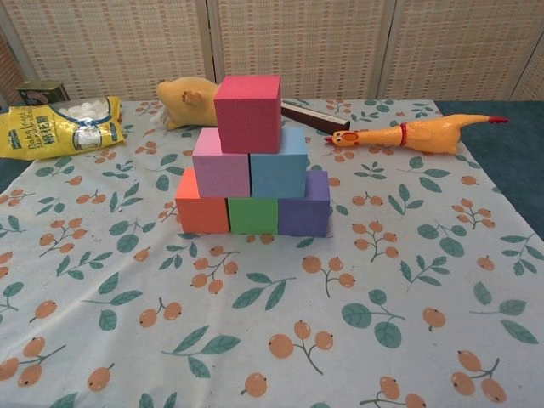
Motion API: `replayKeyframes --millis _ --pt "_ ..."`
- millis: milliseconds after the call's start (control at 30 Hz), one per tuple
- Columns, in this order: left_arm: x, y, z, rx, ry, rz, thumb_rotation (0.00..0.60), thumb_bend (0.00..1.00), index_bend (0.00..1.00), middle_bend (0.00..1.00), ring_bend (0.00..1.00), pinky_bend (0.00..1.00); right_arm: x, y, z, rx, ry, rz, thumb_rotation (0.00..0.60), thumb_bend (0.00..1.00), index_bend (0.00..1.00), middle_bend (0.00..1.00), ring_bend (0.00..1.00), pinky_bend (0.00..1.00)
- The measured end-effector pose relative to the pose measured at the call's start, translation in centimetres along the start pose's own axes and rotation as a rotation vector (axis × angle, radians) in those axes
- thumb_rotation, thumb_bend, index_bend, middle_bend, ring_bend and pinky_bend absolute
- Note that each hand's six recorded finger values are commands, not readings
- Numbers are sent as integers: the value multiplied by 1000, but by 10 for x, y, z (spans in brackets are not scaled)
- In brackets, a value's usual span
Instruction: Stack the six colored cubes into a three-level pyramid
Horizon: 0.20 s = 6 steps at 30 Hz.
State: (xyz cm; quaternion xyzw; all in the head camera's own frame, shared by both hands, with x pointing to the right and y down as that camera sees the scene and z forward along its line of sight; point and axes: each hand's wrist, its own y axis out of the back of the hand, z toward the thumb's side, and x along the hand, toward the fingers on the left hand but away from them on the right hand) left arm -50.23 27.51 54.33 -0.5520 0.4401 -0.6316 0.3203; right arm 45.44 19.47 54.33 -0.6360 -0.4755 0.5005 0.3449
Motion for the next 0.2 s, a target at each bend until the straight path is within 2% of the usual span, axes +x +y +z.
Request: replayKeyframes --millis 200 --pt "-28 -9 11 -17 -4 15 600 337 102 22 0 81 33 -5 -3 -43 -25 -40 600 215 0 44 0 0"
